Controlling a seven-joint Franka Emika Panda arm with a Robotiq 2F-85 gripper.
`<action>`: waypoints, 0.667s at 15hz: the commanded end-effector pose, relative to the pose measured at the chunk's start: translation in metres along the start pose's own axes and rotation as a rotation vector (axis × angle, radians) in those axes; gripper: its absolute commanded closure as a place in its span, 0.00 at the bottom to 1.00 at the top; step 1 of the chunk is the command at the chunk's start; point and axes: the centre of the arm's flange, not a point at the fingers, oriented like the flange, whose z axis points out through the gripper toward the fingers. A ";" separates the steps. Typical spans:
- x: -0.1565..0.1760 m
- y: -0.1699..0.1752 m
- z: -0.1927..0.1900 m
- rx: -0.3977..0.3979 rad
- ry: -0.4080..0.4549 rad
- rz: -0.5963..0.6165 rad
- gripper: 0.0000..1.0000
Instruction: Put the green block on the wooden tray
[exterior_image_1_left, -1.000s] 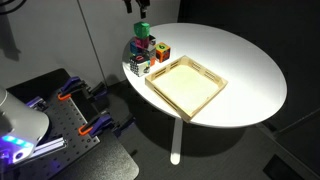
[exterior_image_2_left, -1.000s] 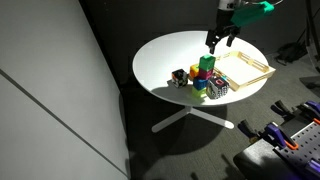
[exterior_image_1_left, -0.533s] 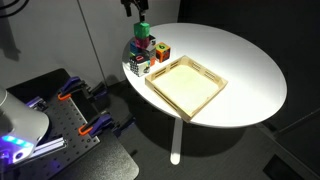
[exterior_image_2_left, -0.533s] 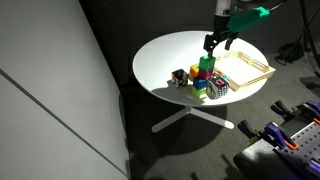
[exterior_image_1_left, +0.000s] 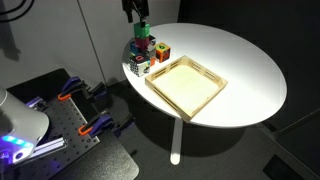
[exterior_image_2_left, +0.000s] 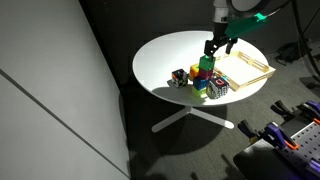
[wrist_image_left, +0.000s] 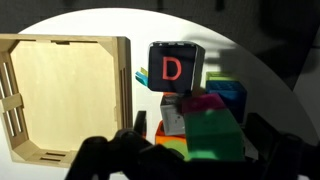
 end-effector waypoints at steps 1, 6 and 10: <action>0.016 -0.004 -0.001 -0.013 0.018 0.023 0.00; 0.032 -0.008 -0.010 -0.002 0.033 0.031 0.00; 0.038 -0.019 -0.013 0.005 0.044 0.016 0.00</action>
